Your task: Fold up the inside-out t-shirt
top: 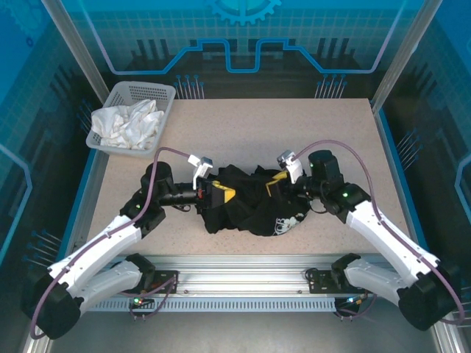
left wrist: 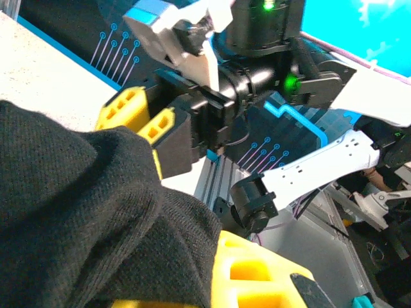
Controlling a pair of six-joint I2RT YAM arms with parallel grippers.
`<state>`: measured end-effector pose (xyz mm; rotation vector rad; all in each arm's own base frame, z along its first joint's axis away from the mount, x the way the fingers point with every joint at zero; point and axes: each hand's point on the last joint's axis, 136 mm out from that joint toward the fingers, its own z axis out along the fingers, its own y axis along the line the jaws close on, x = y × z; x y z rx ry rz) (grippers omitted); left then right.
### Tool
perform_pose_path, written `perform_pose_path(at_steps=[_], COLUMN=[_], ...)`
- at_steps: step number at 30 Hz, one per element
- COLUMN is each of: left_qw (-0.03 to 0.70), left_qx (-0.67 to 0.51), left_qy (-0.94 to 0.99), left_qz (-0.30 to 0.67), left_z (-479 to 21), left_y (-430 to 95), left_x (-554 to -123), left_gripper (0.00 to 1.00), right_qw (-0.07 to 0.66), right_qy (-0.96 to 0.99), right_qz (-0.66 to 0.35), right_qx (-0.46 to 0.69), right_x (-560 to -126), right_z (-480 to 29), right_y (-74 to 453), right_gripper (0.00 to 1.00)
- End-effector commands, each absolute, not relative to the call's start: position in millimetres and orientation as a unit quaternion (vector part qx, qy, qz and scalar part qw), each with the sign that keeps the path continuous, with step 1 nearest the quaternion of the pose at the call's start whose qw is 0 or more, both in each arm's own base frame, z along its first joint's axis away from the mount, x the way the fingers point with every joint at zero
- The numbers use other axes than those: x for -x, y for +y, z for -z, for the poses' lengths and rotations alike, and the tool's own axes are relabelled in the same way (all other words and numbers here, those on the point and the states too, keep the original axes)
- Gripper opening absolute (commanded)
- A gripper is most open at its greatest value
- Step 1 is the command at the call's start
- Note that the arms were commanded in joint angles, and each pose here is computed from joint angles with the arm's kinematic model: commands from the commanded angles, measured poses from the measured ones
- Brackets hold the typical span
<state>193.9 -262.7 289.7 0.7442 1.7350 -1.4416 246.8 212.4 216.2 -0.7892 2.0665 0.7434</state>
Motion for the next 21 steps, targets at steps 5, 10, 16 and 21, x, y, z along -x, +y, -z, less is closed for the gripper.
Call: perform_pose_path(at_steps=[5,10,16,21], left_qw=[0.405,0.402,0.401,0.398], left_qx=[-0.304,-0.302,-0.302,-0.302], left_qy=[0.671,0.674,0.675,0.676], left_qz=[0.541,0.541,0.541,0.541], left_z=[-302.5,-301.2,-300.8,-299.6], left_y=[-258.4,-258.8,-259.3,-259.3], left_x=[-199.6,-200.8,-201.2,-200.8], left_gripper=[0.0,0.0,0.0,0.0], right_qw=[0.453,0.445,0.415,0.404], right_qy=[0.785,0.742,0.737,0.739], right_qz=[-0.226,-0.271,-0.288,-0.287], right_qx=[0.358,0.422,0.448,0.457], right_x=[-221.8,-196.4,-204.8,-213.4], right_z=[-245.6,-250.3,-238.3,-225.1], right_y=[207.2,240.0,272.2,282.9], right_gripper=[0.38,0.25,0.24,0.28])
